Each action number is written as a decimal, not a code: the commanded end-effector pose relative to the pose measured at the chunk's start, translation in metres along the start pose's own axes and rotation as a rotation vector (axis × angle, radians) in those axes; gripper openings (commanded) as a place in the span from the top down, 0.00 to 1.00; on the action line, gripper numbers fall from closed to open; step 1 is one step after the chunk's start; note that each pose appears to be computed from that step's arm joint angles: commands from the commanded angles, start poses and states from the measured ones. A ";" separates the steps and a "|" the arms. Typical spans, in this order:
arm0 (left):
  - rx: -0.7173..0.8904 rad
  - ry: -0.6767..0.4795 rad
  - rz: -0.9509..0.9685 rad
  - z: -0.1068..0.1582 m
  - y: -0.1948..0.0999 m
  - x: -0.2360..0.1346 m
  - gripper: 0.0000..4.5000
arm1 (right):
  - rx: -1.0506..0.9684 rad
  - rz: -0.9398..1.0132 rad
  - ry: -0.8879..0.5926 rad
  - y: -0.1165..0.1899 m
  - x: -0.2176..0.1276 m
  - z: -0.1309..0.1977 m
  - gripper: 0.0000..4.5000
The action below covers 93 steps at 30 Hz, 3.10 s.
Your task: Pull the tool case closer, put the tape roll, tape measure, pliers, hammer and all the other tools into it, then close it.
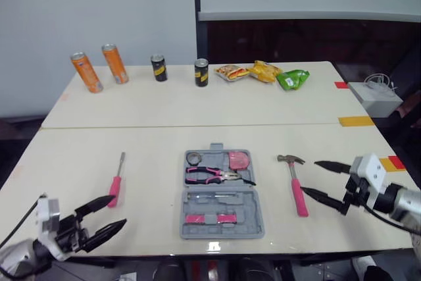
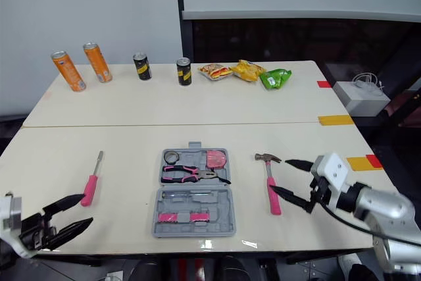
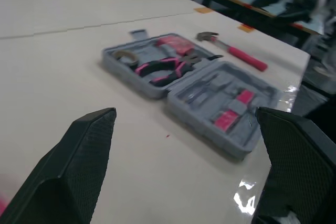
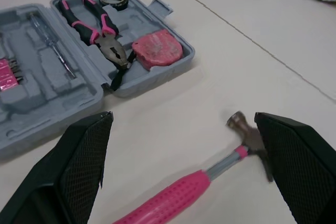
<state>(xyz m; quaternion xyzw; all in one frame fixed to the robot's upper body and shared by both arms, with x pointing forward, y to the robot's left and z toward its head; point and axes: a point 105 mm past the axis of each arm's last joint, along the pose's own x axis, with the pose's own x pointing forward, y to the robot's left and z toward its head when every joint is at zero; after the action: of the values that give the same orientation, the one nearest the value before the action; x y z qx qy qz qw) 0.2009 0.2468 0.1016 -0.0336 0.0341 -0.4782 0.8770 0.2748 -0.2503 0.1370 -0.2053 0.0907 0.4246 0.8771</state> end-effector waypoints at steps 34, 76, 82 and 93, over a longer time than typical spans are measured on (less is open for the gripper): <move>0.154 -0.014 -0.216 0.068 -0.036 0.086 0.00 | 0.361 -0.397 0.297 -0.032 0.058 -0.033 0.01; 0.096 0.004 -0.282 0.057 -0.051 0.083 0.00 | 0.650 -0.597 0.245 0.046 0.047 -0.059 1.00; 0.079 0.014 -0.298 0.051 -0.053 0.082 0.00 | 0.681 -0.631 0.256 0.065 0.043 -0.060 1.00; 0.066 0.020 -0.315 0.047 -0.054 0.084 0.00 | 0.639 -0.455 0.302 0.057 0.035 -0.052 0.45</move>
<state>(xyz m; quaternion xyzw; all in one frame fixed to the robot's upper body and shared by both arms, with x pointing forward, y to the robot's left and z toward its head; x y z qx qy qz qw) 0.2068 0.1494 0.1454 -0.0167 0.0344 -0.6039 0.7961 0.2530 -0.2192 0.0497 -0.0042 0.3083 0.1081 0.9451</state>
